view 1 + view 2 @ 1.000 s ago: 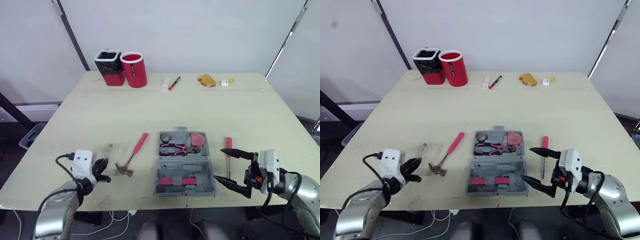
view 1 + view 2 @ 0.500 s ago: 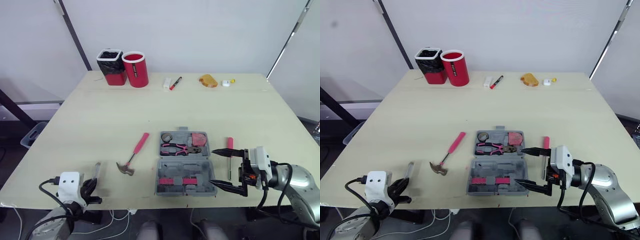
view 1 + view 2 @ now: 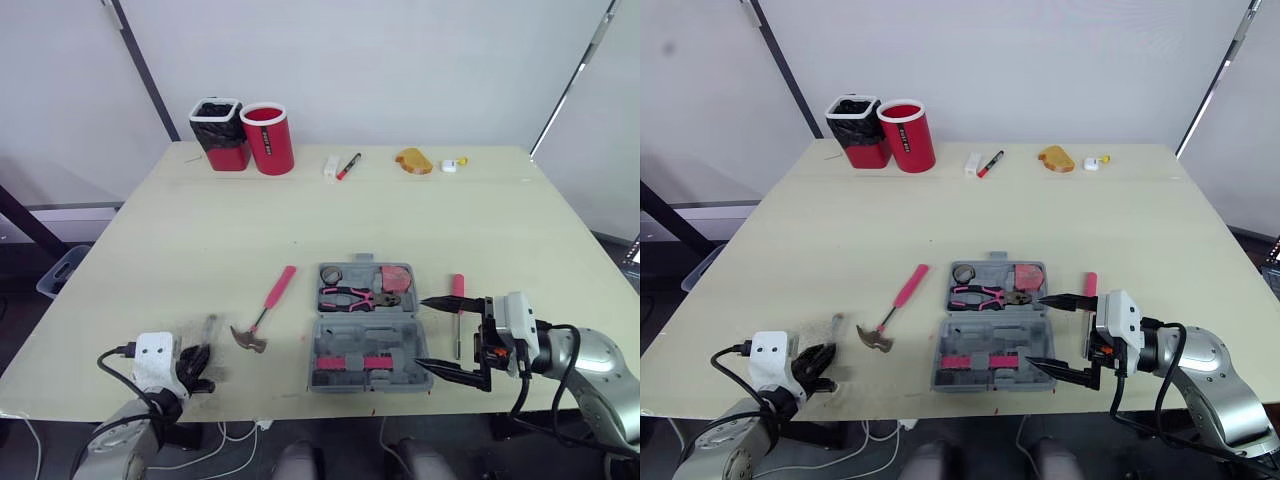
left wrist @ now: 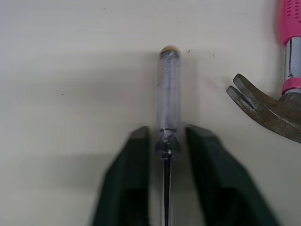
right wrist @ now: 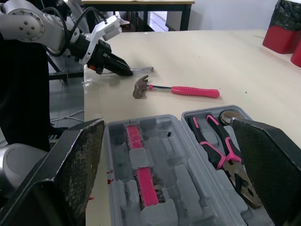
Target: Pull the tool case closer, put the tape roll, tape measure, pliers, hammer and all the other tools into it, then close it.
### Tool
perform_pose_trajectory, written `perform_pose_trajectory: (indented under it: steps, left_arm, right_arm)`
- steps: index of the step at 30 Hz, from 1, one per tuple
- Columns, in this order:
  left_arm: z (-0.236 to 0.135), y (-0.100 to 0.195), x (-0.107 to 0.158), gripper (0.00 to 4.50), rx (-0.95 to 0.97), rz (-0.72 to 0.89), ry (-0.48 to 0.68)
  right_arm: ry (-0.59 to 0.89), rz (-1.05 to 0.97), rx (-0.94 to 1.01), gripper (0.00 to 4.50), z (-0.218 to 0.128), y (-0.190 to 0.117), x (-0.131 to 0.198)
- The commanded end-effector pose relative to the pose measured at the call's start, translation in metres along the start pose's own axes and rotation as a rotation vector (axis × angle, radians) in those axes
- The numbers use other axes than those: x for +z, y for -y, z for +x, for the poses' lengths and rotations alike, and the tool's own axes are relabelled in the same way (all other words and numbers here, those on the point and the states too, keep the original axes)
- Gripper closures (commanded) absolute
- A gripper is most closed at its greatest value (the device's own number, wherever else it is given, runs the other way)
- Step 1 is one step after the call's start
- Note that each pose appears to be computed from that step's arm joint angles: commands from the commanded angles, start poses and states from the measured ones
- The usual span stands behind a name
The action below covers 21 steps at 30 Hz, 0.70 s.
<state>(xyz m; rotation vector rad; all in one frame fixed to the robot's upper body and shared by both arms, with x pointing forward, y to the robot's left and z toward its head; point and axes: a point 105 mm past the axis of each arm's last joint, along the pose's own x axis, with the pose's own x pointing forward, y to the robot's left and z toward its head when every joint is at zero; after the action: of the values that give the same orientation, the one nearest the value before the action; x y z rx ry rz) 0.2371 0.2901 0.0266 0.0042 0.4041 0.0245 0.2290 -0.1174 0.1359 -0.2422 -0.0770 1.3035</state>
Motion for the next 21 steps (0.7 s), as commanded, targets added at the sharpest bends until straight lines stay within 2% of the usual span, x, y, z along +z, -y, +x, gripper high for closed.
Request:
perform_pose_trajectory:
  steps: [1,3,4,11,15,21]
  left_arm:
    - [-0.001,0.0,0.006,1.28,-0.005,0.006,0.022]
    - [-0.002,0.0,0.007,0.27,-0.011,0.014,0.023]
    - [-0.004,-0.001,0.011,0.03,-0.017,0.022,0.032]
    - [-0.012,-0.009,0.048,0.03,-0.145,0.139,0.092]
    - [-0.007,-0.014,0.083,0.03,-0.417,0.267,0.092]
    - [-0.004,-0.023,0.102,0.03,-0.73,0.578,0.005]
  right_arm:
    - [0.015,-0.031,0.0,0.0,0.0,-0.002,0.008]
    - [0.015,-0.03,-0.002,0.0,0.0,-0.002,0.008]
    - [0.015,-0.029,-0.003,0.0,0.0,-0.002,0.008]
    - [0.019,-0.024,-0.014,0.0,0.001,-0.003,0.006]
    - [0.022,-0.028,-0.017,0.0,0.001,-0.003,0.008]
    - [0.031,-0.041,-0.045,0.0,0.0,0.001,0.013]
